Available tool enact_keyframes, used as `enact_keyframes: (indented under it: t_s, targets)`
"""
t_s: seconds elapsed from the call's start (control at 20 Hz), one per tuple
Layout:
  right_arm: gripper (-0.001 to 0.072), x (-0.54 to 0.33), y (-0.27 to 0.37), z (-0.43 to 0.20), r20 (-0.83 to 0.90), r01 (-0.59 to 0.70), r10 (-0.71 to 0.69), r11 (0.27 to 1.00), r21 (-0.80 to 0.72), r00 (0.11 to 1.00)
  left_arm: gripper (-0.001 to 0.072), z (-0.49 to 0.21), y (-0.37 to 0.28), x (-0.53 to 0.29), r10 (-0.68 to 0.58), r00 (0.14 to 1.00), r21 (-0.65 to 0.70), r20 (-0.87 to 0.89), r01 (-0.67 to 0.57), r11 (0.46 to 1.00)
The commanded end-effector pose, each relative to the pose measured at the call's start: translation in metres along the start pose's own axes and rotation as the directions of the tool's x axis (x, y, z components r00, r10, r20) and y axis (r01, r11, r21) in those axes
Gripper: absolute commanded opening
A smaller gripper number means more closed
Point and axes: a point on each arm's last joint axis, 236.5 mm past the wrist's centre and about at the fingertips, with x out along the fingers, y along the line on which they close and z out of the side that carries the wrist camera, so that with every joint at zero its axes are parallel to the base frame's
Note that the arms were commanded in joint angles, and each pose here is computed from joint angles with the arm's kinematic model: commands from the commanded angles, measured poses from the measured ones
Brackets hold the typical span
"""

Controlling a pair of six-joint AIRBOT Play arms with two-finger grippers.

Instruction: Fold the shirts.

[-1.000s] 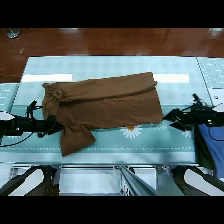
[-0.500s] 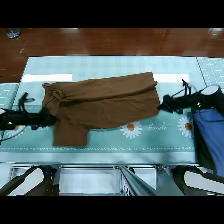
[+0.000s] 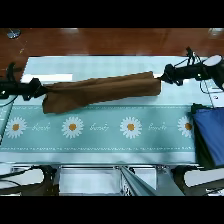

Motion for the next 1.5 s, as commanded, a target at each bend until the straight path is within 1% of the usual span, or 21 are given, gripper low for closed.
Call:
enact_keyframes:
  t_s: [0.0, 0.05, 0.1, 0.15, 0.2, 0.25, 0.3, 0.4, 0.5, 0.55, 0.6, 0.75, 0.95, 1.05, 1.1, 1.15, 1.2, 1.25, 1.3, 1.35, 1.45]
  targets:
    - [0.0018, 0.032, 0.008, 0.034, 0.017, -0.074, 0.073, 0.996, 0.040, 0.997, 0.0030, 0.024, -0.001, 0.039, -0.011, 0.998, -0.013, -0.060, 0.010, 1.000]
    - [0.0096, 0.042, 0.011, 0.036, 0.009, -0.096, 0.096, 0.994, 0.053, 0.995, 0.0030, 0.026, 0.003, 0.049, -0.010, 0.997, -0.033, -0.074, 0.008, 0.999]
    - [0.0350, 0.049, 0.010, 0.038, 0.001, -0.113, 0.114, 0.991, 0.069, 0.994, 0.0066, 0.031, 0.008, 0.056, -0.006, 0.998, -0.057, -0.070, 0.002, 0.998]
    - [0.0596, 0.052, 0.010, 0.038, -0.009, -0.122, 0.123, 0.990, 0.069, 0.992, 0.0357, 0.038, 0.009, 0.058, -0.006, 0.998, -0.068, -0.061, 0.002, 0.998]
    - [0.0637, 0.046, 0.008, 0.042, -0.011, -0.122, 0.122, 0.991, 0.048, 0.992, 0.0689, 0.044, 0.007, 0.053, -0.009, 0.998, -0.058, -0.062, 0.005, 0.998]
    - [0.0637, 0.033, -0.001, 0.048, -0.011, -0.111, 0.111, 0.993, 0.030, 0.994, 0.0706, 0.052, 0.011, 0.040, 0.016, 0.998, -0.016, -0.060, -0.017, 1.000]
    - [0.0637, 0.018, -0.014, 0.053, -0.019, -0.091, 0.091, 0.996, 0.027, 0.996, 0.0706, 0.059, 0.020, 0.023, 0.059, 0.996, 0.018, -0.063, -0.058, 0.998]
    - [0.0636, -0.004, -0.050, 0.054, -0.041, -0.031, 0.035, 0.995, 0.093, 0.999, 0.0704, 0.072, 0.041, -0.012, 0.144, 0.988, 0.003, -0.060, -0.144, 0.990]
    - [0.0635, -0.009, -0.089, 0.043, -0.084, 0.089, -0.075, 0.982, 0.168, 0.994, 0.0704, 0.081, 0.046, -0.034, 0.151, 0.988, -0.018, -0.025, -0.152, 0.988]
    - [0.0635, -0.006, -0.098, 0.038, -0.097, 0.122, -0.105, 0.976, 0.182, 0.990, 0.0703, 0.083, 0.045, -0.039, 0.152, 0.988, -0.016, -0.012, -0.152, 0.988]
    - [0.0634, 0.000, -0.098, 0.034, -0.109, 0.121, -0.102, 0.975, 0.184, 0.989, 0.0703, 0.084, 0.041, -0.040, 0.147, 0.989, -0.009, -0.006, -0.147, 0.989]
    - [0.0634, 0.034, -0.072, 0.011, -0.194, 0.057, -0.025, 0.985, 0.162, 0.981, 0.0703, 0.085, 0.023, -0.031, 0.120, 0.993, 0.014, 0.002, -0.120, 0.993]
    - [0.0633, 0.073, -0.038, -0.015, -0.268, -0.014, 0.053, 0.989, 0.147, 0.962, 0.0703, 0.077, -0.011, -0.007, 0.106, 0.994, 0.089, -0.013, -0.104, 0.991]
    - [0.0617, 0.081, -0.024, -0.022, -0.284, -0.035, 0.074, 0.990, 0.139, 0.956, 0.0703, 0.068, -0.027, 0.003, 0.099, 0.994, 0.124, -0.035, -0.094, 0.988]
    - [0.0563, 0.083, -0.018, -0.023, -0.288, -0.042, 0.078, 0.991, 0.129, 0.954, 0.0702, 0.064, -0.034, 0.008, 0.096, 0.994, 0.140, -0.047, -0.088, 0.986]
    - [0.0325, 0.082, -0.013, -0.023, -0.294, -0.050, 0.081, 0.992, 0.113, 0.952, 0.0700, 0.060, -0.041, 0.012, 0.092, 0.994, 0.153, -0.059, -0.082, 0.985]
    - [0.0021, 0.076, -0.005, -0.024, -0.306, -0.079, 0.098, 0.994, 0.073, 0.947, 0.0695, 0.054, -0.048, 0.015, 0.085, 0.993, 0.164, -0.078, -0.071, 0.984]
    - [0.0017, 0.067, 0.002, -0.025, -0.315, -0.094, 0.100, 0.995, 0.032, 0.944, 0.0578, 0.047, -0.055, 0.017, 0.072, 0.992, 0.170, -0.101, -0.054, 0.984]
    - [0.0017, 0.052, 0.004, -0.024, -0.313, -0.074, 0.065, 0.997, -0.018, 0.947, 0.0116, 0.039, -0.065, 0.018, 0.044, 0.990, 0.182, -0.134, -0.019, 0.983]
    - [0.0016, 0.032, -0.003, -0.023, -0.305, -0.002, -0.025, 0.996, -0.087, 0.952, 0.0031, 0.030, -0.078, 0.018, -0.004, 0.986, 0.210, -0.168, 0.040, 0.977]
    - [0.0016, -0.012, -0.011, -0.028, -0.269, 0.129, -0.180, 0.972, -0.197, 0.946, 0.0030, 0.014, -0.103, 0.018, -0.080, 0.971, 0.244, -0.225, 0.136, 0.960]
